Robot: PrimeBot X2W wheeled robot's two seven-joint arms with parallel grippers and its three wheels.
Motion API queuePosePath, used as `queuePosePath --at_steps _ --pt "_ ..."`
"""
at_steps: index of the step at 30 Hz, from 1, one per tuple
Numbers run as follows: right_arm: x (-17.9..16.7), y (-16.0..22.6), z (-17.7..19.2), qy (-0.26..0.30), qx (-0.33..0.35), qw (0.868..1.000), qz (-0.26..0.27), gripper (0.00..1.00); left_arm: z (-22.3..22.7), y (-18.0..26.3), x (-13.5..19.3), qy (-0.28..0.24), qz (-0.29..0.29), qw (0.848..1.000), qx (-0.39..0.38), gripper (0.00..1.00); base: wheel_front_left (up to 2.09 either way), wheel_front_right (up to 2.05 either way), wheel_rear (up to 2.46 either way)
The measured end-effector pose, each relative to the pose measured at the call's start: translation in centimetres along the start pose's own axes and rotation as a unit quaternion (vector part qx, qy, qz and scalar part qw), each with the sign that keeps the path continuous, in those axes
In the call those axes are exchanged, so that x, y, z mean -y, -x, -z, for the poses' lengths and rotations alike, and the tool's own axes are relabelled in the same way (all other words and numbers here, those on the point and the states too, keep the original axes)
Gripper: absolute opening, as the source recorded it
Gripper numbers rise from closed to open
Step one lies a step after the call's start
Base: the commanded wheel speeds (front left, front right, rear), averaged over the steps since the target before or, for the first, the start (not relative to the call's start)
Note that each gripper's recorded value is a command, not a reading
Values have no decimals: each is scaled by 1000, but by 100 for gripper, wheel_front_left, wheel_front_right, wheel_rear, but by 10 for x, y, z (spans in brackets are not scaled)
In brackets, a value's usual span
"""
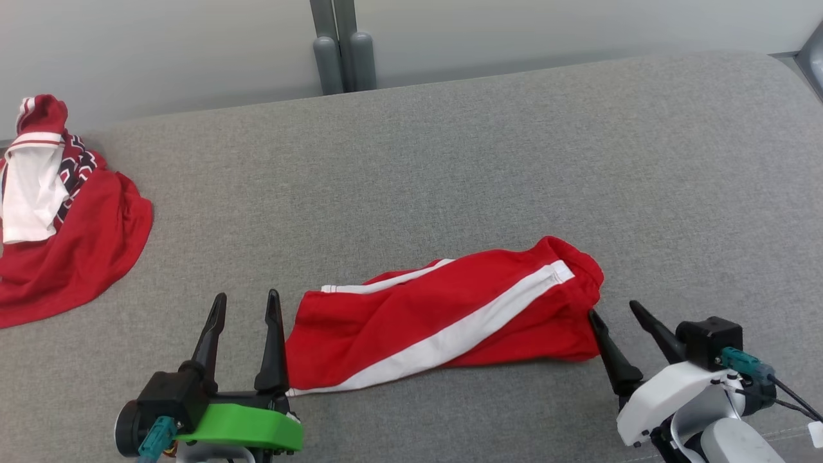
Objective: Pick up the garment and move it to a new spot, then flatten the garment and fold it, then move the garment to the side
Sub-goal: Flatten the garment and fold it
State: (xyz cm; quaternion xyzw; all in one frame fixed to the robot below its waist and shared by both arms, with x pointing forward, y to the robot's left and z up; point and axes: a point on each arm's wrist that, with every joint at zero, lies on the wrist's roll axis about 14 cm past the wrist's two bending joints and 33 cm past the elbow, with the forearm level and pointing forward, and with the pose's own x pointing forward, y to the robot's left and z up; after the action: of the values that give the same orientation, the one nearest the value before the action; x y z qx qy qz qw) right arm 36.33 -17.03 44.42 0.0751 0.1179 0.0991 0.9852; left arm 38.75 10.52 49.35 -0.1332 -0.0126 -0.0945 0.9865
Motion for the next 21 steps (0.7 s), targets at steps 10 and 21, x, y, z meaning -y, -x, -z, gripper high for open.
queuePosePath --at_steps 10,21 --pt "3 -2 -66 16 119 993 13 100 -8 -1 3 -2 5 1000 12 100 0 0 0" --pt "-16 -5 -90 24 186 982 10 100 -19 5 -2 -6 -3 1000 26 100 0 0 0"
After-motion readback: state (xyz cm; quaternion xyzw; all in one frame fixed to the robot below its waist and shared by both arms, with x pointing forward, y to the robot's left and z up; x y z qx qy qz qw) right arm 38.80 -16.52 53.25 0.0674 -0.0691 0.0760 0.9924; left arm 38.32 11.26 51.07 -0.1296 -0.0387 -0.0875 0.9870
